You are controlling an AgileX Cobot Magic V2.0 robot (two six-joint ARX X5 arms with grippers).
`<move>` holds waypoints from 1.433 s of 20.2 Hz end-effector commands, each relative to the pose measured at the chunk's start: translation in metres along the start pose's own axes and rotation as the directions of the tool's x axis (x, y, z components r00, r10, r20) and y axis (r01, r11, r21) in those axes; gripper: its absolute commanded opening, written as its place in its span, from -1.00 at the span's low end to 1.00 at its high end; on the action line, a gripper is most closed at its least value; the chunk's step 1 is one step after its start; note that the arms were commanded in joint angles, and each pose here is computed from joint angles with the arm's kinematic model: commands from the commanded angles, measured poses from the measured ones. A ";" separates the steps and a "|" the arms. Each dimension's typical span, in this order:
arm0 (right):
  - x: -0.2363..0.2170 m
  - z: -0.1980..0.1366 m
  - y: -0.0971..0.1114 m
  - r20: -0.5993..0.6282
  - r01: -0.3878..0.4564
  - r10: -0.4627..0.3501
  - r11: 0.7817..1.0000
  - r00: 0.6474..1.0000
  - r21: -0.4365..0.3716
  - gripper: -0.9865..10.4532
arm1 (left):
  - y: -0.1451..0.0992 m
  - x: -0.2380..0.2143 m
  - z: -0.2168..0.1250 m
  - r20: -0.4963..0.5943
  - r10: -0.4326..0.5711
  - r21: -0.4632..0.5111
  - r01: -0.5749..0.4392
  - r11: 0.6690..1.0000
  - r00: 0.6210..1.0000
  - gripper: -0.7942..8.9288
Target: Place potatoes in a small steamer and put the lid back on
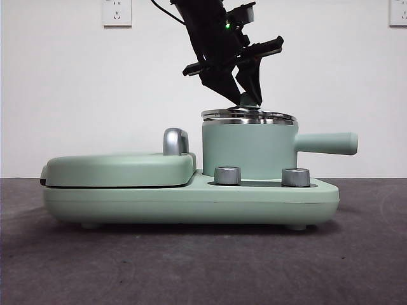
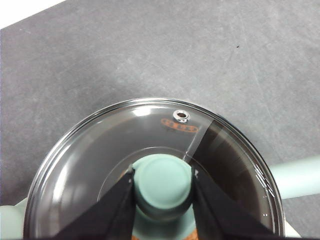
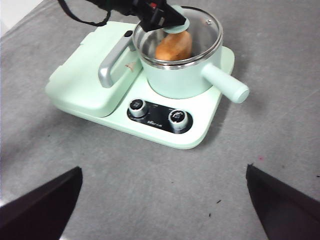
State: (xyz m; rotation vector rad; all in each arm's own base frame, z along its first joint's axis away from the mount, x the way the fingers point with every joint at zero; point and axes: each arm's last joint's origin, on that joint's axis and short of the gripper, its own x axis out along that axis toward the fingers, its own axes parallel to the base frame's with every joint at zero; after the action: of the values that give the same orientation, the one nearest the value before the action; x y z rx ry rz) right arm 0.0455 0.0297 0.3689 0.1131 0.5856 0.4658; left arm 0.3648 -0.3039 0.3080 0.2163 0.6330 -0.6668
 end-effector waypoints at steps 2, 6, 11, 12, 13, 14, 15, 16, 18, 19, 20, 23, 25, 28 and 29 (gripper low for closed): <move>-0.001 0.002 0.001 0.015 0.005 -0.005 1.000 1.000 0.008 0.07 | -0.005 0.006 0.003 0.022 -0.060 -0.002 0.060 0.998 0.998 -0.81; -0.001 0.002 0.001 0.015 0.004 -0.004 1.000 1.000 0.009 0.07 | -0.005 0.006 0.003 0.022 -0.060 0.005 0.060 0.998 0.998 -0.81; -0.001 0.002 0.001 0.015 0.004 -0.004 1.000 1.000 0.009 0.07 | -0.005 0.011 0.001 0.010 -0.067 0.038 0.067 0.997 0.998 -0.81; -0.001 0.002 0.001 0.013 0.005 -0.005 1.000 1.000 0.009 0.07 | -0.005 0.015 -0.001 0.003 -0.067 0.045 0.067 0.997 0.998 -0.81; -0.001 0.001 0.000 0.008 0.006 -0.006 1.000 1.000 0.009 0.07 | -0.005 0.018 -0.003 -0.005 -0.073 0.061 0.073 0.995 0.997 -0.81; -0.001 0.001 0.000 0.004 0.007 -0.007 1.000 1.000 0.009 0.07 | -0.005 0.021 -0.005 -0.012 -0.087 0.074 0.088 0.993 0.996 -0.81; -0.001 0.001 0.000 0.000 0.008 -0.008 1.000 1.000 0.009 0.07 | -0.006 0.024 -0.006 -0.014 -0.119 0.082 0.120 0.989 0.993 -0.81; -0.001 0.000 0.000 -0.004 0.010 -0.010 1.000 1.000 0.008 0.07 | -0.006 0.025 -0.006 -0.009 -0.157 0.080 0.157 0.984 0.988 -0.81; -0.001 0.000 0.000 -0.008 0.011 -0.011 1.000 1.000 0.008 0.07 | -0.006 0.024 -0.004 0.014 -0.212 0.091 0.210 0.974 0.977 -0.81; -0.001 0.000 0.000 -0.008 0.011 -0.011 1.000 1.000 0.008 0.07 | -0.006 0.024 -0.003 0.022 -0.211 0.102 0.208 0.973 0.977 -0.81; -0.001 0.000 0.000 -0.008 0.011 -0.011 1.000 1.000 0.008 0.07 | -0.003 0.024 -0.003 0.020 -0.207 0.102 0.204 0.974 0.978 -0.81; -0.001 0.000 0.000 -0.006 0.011 -0.011 1.000 1.000 0.008 0.07 | 0.009 0.024 -0.008 -0.029 -0.186 0.076 0.188 0.979 0.982 -0.81; -0.001 0.000 0.000 -0.005 0.011 -0.011 1.000 1.000 0.009 0.07 | 0.016 0.024 -0.014 -0.081 -0.172 0.055 0.177 0.983 0.982 -0.81; -0.001 0.000 0.000 -0.005 0.011 -0.011 1.000 1.000 0.016 0.07 | 0.022 0.023 -0.017 -0.119 -0.164 0.022 0.168 0.986 0.979 -0.75; -0.001 0.000 0.000 -0.005 0.011 -0.011 1.000 1.000 0.017 0.07 | 0.024 0.023 -0.016 -0.108 -0.161 -0.002 0.162 0.987 0.981 -0.65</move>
State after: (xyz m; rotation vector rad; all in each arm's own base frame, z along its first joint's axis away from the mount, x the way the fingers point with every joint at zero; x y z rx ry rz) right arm 0.0448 0.0289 0.3673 0.1091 0.6018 0.4496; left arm 0.3826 -0.2880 0.3017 0.2314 0.6540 -0.8386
